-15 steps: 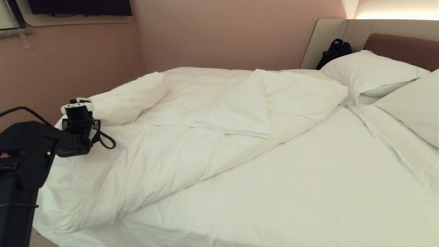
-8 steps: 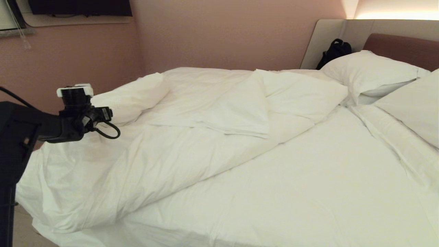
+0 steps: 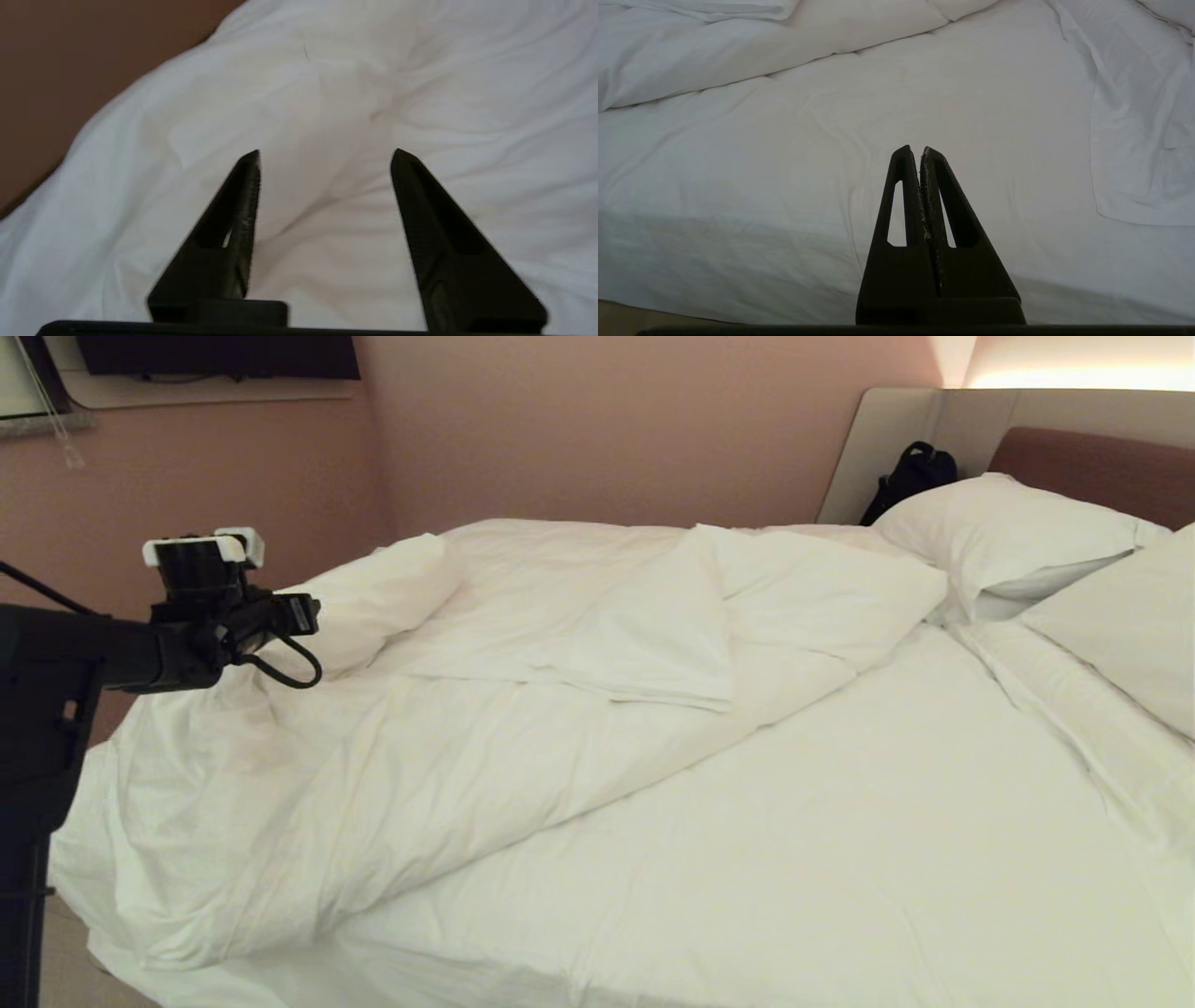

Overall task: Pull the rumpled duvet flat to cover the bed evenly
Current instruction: Flatten the corners of the folded blanket

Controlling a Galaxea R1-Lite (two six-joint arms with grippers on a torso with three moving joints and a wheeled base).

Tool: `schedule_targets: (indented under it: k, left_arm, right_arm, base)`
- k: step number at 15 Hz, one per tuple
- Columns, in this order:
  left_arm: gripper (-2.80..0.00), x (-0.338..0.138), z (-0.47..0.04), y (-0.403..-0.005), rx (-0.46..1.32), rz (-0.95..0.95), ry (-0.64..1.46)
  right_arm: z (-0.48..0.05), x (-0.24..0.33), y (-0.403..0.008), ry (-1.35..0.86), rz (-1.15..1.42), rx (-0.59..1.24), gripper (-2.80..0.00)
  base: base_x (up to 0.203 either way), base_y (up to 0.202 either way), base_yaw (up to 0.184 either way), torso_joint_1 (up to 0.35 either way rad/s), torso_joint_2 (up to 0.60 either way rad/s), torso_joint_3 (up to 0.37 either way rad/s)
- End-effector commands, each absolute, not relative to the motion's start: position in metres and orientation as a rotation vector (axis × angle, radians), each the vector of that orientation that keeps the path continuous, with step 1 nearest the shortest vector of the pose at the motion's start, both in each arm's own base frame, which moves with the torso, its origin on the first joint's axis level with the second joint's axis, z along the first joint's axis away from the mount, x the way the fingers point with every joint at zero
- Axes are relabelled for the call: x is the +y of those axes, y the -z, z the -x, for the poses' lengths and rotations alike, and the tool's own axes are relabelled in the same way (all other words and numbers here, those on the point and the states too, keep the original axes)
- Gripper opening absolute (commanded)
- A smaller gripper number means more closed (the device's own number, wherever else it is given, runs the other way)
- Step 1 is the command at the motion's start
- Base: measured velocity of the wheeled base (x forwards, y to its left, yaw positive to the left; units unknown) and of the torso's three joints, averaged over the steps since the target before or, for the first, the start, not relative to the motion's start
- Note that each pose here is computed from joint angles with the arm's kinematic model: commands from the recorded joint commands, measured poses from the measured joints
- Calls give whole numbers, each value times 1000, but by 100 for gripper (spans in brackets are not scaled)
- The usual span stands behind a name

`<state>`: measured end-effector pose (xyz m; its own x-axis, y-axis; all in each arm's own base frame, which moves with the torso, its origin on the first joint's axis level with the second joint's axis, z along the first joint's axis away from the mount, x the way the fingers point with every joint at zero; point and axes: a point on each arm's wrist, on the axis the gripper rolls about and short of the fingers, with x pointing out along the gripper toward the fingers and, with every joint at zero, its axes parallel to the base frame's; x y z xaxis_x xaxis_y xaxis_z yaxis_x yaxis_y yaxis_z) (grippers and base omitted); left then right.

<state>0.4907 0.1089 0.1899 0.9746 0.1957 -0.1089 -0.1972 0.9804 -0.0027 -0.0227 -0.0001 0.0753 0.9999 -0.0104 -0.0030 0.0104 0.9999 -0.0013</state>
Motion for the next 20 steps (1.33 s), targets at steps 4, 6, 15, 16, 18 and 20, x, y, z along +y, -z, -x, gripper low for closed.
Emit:
schedule_targets:
  k: [4,6,15,16,18,20]
  left_arm:
    - [-280,109,-510,-163,125,-71,-176]
    - [-280,109,-512,-159,136,-111,-172]
    - [-280,111,-523,-140,46,-291,-175]
    - [-280,111,-524,-138,49,-291,-175]
    - [-280,112,-524,-137,51,-291,-175]
    - [-280,111,-524,-137,47,-291,-174]
  right_arm:
    - [23,0,-75,11,2,3,-280]
    - [23,0,-75,11,1,3,-280]
    - [23,0,-75,11,2,3,-280]
    - [23,0,-75,11,2,3,-280]
    - [23,0,-75,11,2,3,-280]
    - [23,0,-75,11,2,3,-280]
  base:
    - [0,0,0,0,0,0]
    - [0,0,0,0,0,0]
    - [0,0,0,0,0,0]
    - [0,0,0,0,0,0]
    - [0,0,0,0,0,0]
    - [0,0,0,0,0,0]
